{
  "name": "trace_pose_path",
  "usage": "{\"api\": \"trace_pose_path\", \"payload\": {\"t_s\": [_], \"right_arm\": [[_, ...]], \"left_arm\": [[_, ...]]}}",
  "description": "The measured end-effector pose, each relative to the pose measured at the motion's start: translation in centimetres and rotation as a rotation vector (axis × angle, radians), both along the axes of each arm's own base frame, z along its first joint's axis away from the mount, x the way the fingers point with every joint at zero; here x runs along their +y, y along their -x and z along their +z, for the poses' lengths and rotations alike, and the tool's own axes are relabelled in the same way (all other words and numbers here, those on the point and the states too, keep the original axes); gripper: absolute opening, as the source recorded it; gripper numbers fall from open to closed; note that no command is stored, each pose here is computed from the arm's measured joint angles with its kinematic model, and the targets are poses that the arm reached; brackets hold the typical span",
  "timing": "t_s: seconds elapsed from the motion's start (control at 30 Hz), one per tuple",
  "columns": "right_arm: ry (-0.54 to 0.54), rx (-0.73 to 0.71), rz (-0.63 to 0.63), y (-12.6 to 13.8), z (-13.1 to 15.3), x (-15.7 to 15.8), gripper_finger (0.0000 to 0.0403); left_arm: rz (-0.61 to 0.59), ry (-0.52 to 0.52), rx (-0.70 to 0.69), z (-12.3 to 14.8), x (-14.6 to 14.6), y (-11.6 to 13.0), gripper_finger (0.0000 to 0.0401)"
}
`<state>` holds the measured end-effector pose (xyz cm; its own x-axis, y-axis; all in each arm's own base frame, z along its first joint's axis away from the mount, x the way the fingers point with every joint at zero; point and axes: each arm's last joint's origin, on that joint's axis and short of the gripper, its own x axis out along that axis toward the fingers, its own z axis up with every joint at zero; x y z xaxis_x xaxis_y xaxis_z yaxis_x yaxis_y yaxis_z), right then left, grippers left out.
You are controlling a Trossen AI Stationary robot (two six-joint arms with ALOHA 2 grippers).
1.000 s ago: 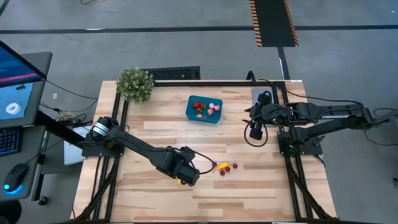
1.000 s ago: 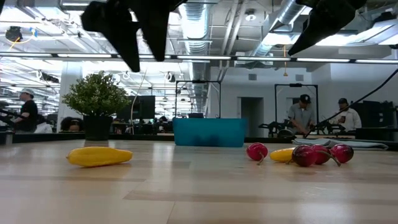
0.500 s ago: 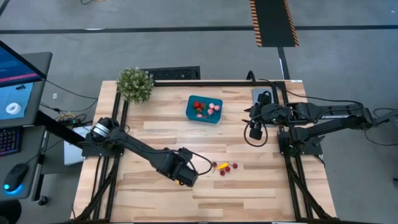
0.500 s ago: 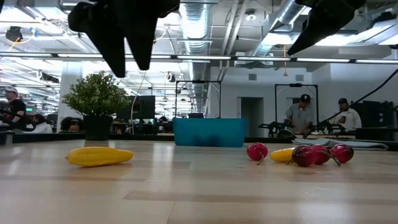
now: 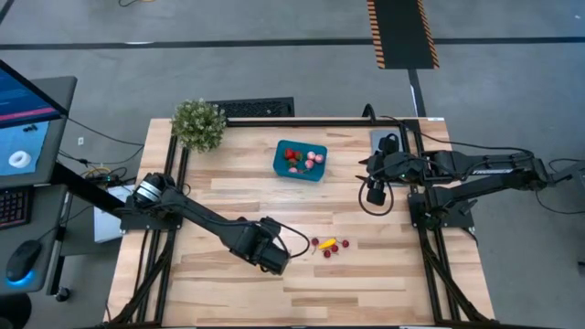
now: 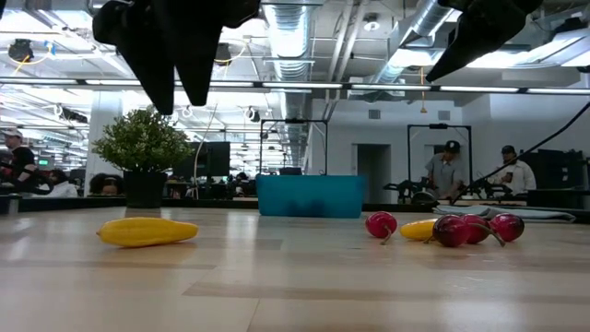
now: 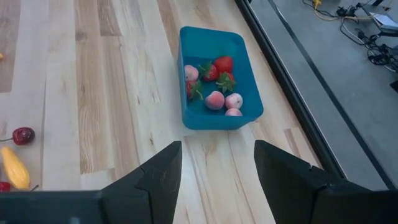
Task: Pick and placing Produce into tupperware
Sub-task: Put the corn into the blue bin
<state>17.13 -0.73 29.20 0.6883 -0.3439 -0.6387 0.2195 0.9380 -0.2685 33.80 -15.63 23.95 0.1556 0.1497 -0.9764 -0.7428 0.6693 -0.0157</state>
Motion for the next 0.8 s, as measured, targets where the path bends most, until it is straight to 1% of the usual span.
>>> {"api": "trace_pose_path", "payload": {"t_s": [0.57,0.67,0.73,0.8], "right_arm": [[0.001,0.0,0.0,0.0,0.0,0.0,0.0225],[0.003,0.001,0.003,0.0,0.0,0.0,0.0225],[0.012,0.006,0.011,0.0,0.0,0.0,0.0225],[0.012,0.006,0.012,0.0,0.0,0.0,0.0225]], "left_arm": [[-0.02,0.0,0.013,0.0,0.4,-0.1,0.0242],[-0.018,-0.005,0.032,-1.1,0.8,0.0,0.0242],[-0.012,0.029,0.082,-2.3,1.2,0.3,0.0242],[-0.012,0.079,0.084,-3.6,1.3,0.3,0.0242]]}}
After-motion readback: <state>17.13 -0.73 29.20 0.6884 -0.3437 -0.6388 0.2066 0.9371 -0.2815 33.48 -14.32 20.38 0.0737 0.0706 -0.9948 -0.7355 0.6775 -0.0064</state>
